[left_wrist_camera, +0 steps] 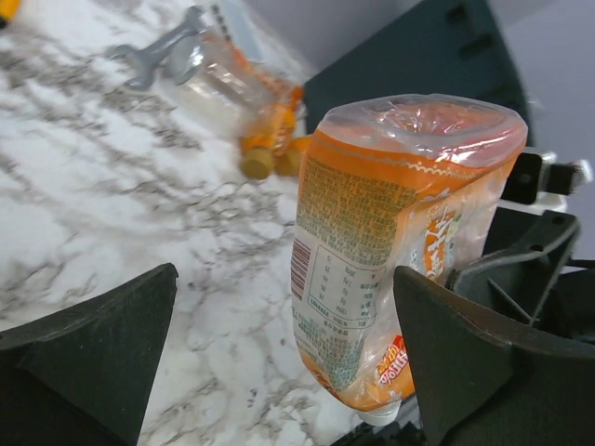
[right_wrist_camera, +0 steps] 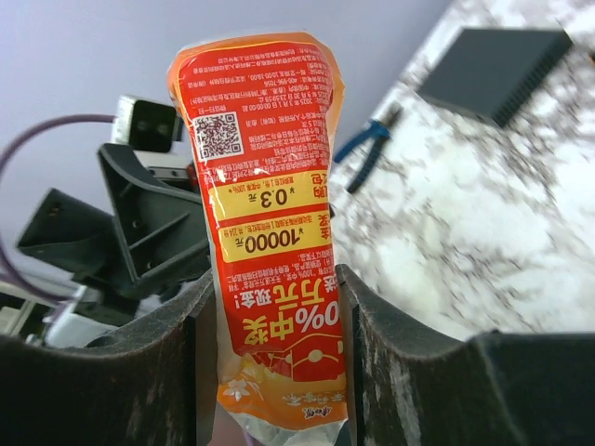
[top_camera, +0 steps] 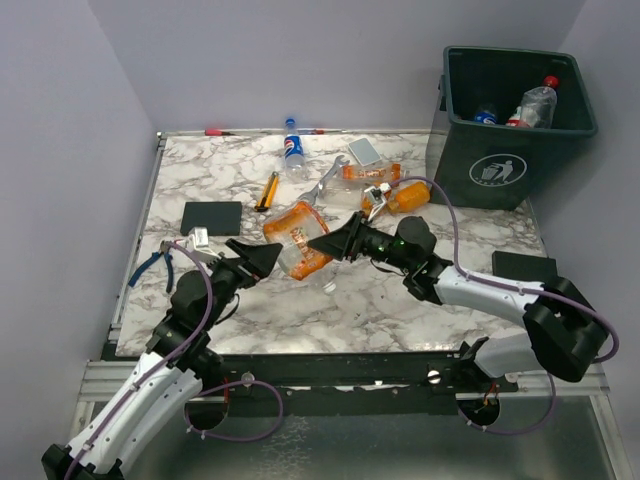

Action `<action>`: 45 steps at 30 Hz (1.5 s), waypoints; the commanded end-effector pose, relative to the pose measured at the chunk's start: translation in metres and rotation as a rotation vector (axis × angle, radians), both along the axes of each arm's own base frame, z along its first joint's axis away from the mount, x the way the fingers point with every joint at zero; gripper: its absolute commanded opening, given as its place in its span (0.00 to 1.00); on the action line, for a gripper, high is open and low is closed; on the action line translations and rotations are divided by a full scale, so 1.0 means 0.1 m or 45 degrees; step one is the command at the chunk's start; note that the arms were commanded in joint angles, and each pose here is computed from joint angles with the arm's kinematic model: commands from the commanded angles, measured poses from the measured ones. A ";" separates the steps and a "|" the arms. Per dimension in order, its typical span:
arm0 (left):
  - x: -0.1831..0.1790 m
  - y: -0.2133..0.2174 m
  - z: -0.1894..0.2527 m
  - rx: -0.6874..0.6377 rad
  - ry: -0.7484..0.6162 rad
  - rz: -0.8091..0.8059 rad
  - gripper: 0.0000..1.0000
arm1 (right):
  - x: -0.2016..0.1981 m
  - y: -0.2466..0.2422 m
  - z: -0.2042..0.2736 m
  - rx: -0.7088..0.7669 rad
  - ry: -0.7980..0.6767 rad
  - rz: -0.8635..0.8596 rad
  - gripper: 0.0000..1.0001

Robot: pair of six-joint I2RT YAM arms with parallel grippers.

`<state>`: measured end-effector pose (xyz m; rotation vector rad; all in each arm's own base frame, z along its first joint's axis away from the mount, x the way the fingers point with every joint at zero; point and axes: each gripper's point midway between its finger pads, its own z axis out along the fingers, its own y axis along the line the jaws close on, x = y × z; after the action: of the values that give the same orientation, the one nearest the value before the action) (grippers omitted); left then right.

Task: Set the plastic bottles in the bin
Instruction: Pick up the plastic bottle at the center of the board.

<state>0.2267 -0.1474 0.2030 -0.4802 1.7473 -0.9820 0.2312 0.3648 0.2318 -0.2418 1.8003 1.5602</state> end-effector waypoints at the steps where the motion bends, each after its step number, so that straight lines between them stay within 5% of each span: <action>1: -0.16 -0.22 0.63 -0.148 -0.299 -0.199 0.99 | -0.13 -0.04 0.52 0.207 -0.139 0.043 0.35; 9: -0.42 -0.54 1.33 -0.356 -0.565 -0.511 0.98 | -0.40 -0.03 0.73 0.267 -0.178 0.218 0.32; 19: -0.48 -0.72 1.59 -0.333 -0.645 -0.649 0.54 | -0.54 -0.10 0.97 0.322 -0.198 0.275 0.32; 23: -0.50 -0.76 1.73 -0.276 -0.736 -0.685 0.44 | -0.60 -0.09 1.07 0.338 -0.216 0.327 0.34; 26: -0.47 -0.83 1.94 -0.224 -0.832 -0.719 0.38 | -0.61 -0.08 1.19 0.276 -0.266 0.338 0.55; 28: -0.47 -0.89 2.14 -0.209 -0.894 -0.760 0.36 | -0.60 -0.11 1.29 0.218 -0.302 0.308 0.71; 31: -0.37 -0.94 2.31 -0.207 -0.916 -0.752 0.36 | -0.47 -0.26 1.40 0.061 -0.362 0.141 0.81; 36: -0.20 -0.96 2.61 -0.321 -0.910 -0.692 0.34 | -0.42 -0.75 1.71 -0.054 -0.494 -0.151 0.84; 45: -0.09 -1.06 3.02 -0.486 -0.869 -0.735 0.35 | -0.72 -1.09 1.32 -0.079 -0.551 -0.161 0.83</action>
<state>0.2255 -0.2578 0.4700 0.1709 1.1664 -1.5942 0.1535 0.2546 0.4232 -0.4366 1.3507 1.3138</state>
